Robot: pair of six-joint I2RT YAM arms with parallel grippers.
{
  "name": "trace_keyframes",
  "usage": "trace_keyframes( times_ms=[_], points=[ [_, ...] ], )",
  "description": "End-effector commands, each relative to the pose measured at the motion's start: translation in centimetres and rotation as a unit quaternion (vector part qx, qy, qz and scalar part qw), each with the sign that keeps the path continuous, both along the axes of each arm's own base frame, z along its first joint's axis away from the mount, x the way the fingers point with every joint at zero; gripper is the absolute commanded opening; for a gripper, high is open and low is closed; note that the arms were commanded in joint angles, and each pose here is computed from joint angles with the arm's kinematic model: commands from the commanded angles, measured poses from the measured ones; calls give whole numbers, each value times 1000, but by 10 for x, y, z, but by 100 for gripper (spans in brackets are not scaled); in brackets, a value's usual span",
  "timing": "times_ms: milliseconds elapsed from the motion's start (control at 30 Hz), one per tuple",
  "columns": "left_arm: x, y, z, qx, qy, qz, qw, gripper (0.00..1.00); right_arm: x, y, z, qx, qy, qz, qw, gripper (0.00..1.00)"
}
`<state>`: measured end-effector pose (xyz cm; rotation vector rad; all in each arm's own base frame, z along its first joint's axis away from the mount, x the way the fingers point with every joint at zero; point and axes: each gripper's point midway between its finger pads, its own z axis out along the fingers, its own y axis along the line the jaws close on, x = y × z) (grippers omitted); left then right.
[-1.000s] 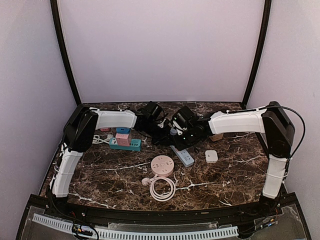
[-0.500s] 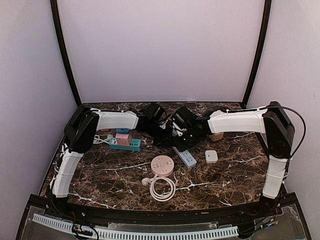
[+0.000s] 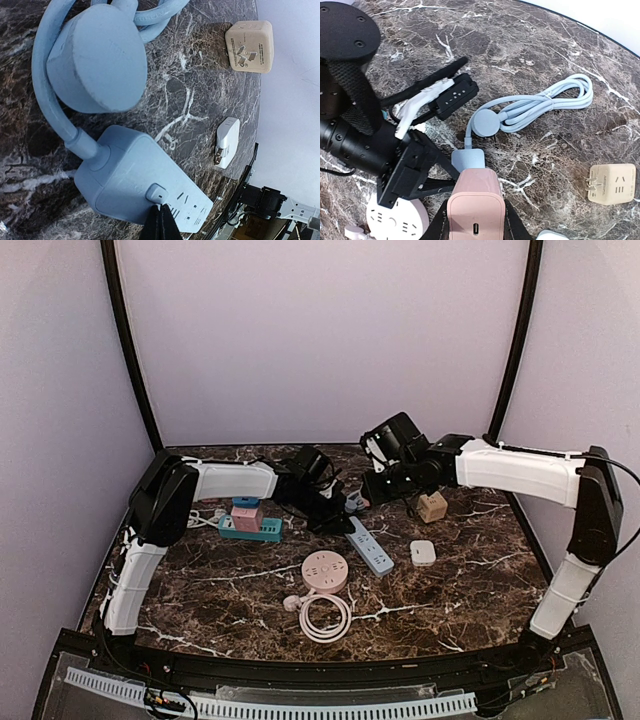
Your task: Pull the plug off the socket
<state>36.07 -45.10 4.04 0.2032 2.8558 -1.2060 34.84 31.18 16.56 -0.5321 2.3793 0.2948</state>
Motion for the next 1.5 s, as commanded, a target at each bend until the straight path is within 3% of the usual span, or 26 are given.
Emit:
trace_keyframes(
  times_ms=[0, 233, 500, 667, 867, 1067, 1467],
  points=[
    [-52, 82, -130, 220, 114, 22, 969, 0, 2, -3, -6, 3, 9, -8, 1000, 6],
    [-38, 63, -94, 187, 85, 11, 979, 0, 16, -46, -19, 54, 48, -48, 996, 6],
    [-2, 15, 18, 80, -3, -7, 997, 0, 17, -46, -45, 155, 112, -36, 981, 7],
    [-1, 6, 72, 33, -39, -19, 999, 0, 22, -49, -61, 191, 138, -40, 971, 8],
    [-9, 21, 120, 19, -82, -16, 996, 0, 26, -47, -79, 207, 156, -45, 965, 10],
    [-21, 40, 141, 16, -106, -3, 994, 0, 25, -47, -95, 211, 174, -50, 960, 16],
    [-19, 93, 153, 64, -157, 47, 984, 1, 18, -56, -114, 197, 200, -70, 957, 34]
  ],
)
